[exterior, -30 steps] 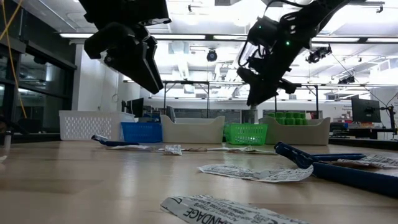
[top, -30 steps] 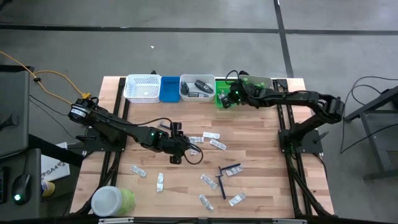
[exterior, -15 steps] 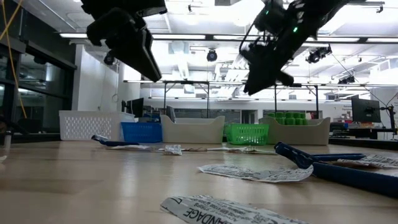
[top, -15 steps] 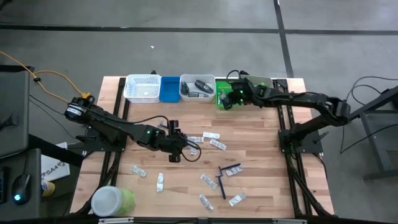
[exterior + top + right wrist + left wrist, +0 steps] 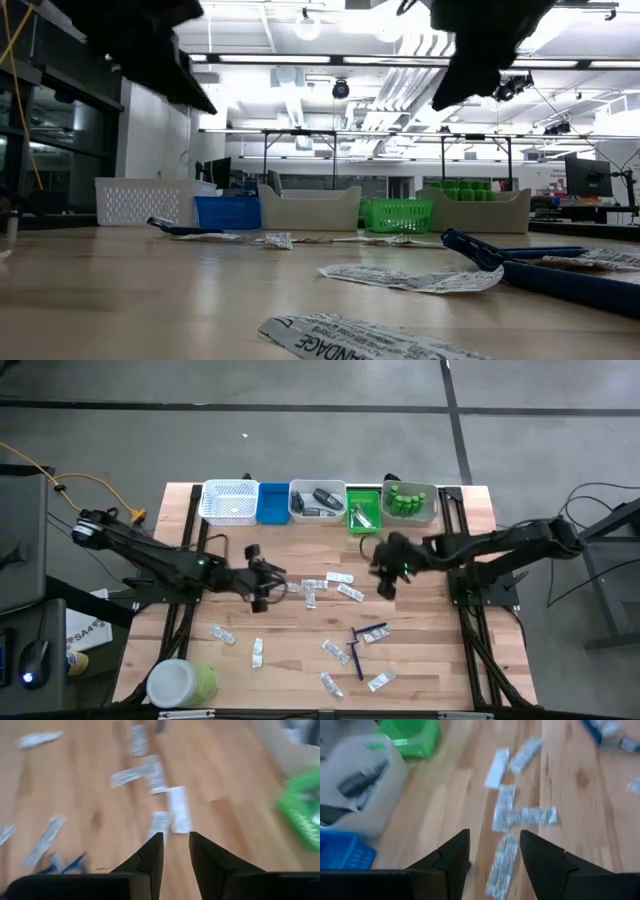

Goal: Pick & Place Travel size toiletries
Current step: Put the razor into the blue bin

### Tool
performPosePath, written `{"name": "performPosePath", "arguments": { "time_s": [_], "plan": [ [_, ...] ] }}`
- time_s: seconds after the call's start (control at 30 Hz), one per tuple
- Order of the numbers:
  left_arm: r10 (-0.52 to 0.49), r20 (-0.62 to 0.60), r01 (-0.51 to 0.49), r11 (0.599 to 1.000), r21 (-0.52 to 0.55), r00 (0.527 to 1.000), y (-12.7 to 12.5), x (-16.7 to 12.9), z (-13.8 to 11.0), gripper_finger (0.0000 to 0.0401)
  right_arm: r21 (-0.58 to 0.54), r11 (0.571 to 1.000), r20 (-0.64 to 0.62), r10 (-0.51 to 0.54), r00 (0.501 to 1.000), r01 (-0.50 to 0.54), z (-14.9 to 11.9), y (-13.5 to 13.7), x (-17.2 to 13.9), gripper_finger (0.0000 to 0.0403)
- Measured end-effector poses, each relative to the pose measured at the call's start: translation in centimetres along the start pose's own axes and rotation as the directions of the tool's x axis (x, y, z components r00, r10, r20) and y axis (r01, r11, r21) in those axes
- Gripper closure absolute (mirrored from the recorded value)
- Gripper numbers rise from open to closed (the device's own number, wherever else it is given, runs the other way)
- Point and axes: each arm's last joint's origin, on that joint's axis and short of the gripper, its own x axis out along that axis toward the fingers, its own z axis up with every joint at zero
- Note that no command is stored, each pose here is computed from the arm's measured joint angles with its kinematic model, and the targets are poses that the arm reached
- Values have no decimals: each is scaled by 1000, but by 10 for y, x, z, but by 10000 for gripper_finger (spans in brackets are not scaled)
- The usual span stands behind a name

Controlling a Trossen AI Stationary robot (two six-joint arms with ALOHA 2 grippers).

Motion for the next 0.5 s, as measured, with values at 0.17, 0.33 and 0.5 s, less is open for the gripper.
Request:
{"name": "performPosePath", "arguments": {
  "time_s": [0.17, 0.33, 0.5],
  "plan": [
    [4, 100, 2, 998, -61, 995, 12, -19, -3, 228, -138, 984, -38, 105, 994, -109, -14, 36, 1, 315],
    [-3, 135, 13, 997, -77, 991, 17, -27, -7, 228, -224, 966, -80, 111, 991, -126, -27, 60, 12, 305],
    [-3, 124, 12, 998, -70, 992, 18, -26, -14, 228, -289, 946, -141, 109, 984, -147, -42, 81, 43, 255]
  ]
}}
